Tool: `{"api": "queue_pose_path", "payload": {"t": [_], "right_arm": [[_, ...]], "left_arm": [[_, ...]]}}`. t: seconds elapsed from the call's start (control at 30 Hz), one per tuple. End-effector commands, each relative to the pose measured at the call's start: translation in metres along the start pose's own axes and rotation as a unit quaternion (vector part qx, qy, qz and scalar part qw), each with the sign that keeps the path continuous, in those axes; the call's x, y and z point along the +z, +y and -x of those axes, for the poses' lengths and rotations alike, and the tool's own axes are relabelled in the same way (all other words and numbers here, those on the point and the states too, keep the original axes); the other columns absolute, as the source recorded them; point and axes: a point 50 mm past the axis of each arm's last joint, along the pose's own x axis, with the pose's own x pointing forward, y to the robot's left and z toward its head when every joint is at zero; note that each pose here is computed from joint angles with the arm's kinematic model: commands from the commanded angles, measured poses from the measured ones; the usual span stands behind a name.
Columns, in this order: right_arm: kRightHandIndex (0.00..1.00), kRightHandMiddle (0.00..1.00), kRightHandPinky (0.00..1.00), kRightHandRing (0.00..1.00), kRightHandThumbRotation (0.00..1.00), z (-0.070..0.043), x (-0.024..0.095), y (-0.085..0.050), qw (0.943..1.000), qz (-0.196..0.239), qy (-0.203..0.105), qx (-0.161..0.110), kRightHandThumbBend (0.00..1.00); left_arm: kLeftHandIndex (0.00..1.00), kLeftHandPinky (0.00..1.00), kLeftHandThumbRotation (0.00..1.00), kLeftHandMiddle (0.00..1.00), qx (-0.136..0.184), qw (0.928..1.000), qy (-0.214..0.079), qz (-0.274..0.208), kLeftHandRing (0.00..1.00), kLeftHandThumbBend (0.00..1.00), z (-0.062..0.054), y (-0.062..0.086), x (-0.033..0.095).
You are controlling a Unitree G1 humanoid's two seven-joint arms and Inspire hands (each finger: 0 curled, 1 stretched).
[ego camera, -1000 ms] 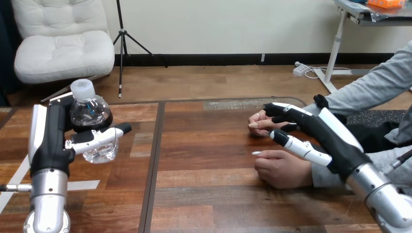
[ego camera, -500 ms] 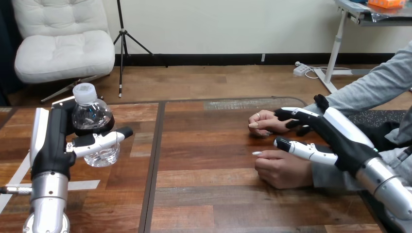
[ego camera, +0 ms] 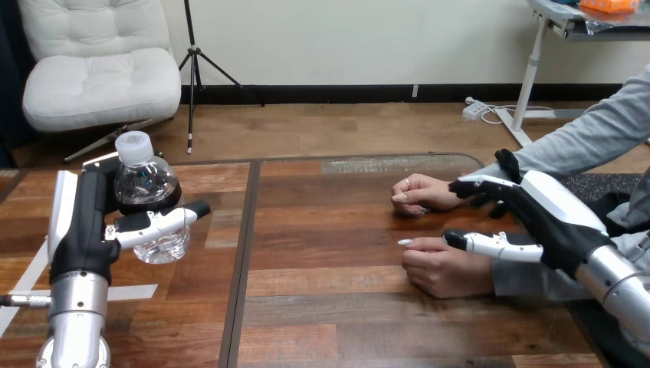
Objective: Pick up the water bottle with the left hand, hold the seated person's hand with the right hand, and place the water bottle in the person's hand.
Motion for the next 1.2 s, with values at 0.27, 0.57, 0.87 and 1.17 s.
{"api": "queue_pose_path", "payload": {"t": [0.27, 0.57, 0.87, 1.17], "right_arm": [[0.81, 0.81, 0.65, 0.77, 0.75, -0.015, 0.003, -0.038, 0.9981, 0.045, -0.004, -0.042, 0.77], [0.82, 0.82, 0.65, 0.77, 0.72, -0.014, -0.003, -0.042, 0.9981, 0.048, 0.015, -0.036, 0.74], [0.83, 0.82, 0.66, 0.78, 0.73, -0.013, -0.007, -0.045, 0.9973, 0.064, 0.031, -0.019, 0.74], [0.83, 0.83, 0.67, 0.79, 0.74, -0.012, -0.008, -0.047, 0.9967, 0.073, 0.034, -0.008, 0.75]], "left_arm": [[0.40, 0.30, 0.00, 0.39, 0.019, 0.9980, -0.058, 0.017, 0.34, 0.87, -0.015, 0.004, 0.026], [0.40, 0.30, 0.00, 0.39, 0.019, 0.9980, -0.058, 0.015, 0.35, 0.87, -0.015, 0.004, 0.024], [0.40, 0.30, 0.00, 0.40, 0.024, 0.9983, -0.051, 0.016, 0.35, 0.87, -0.014, 0.005, 0.024], [0.40, 0.30, 0.00, 0.40, 0.025, 0.9983, -0.050, 0.013, 0.35, 0.86, -0.014, 0.006, 0.024]]}}
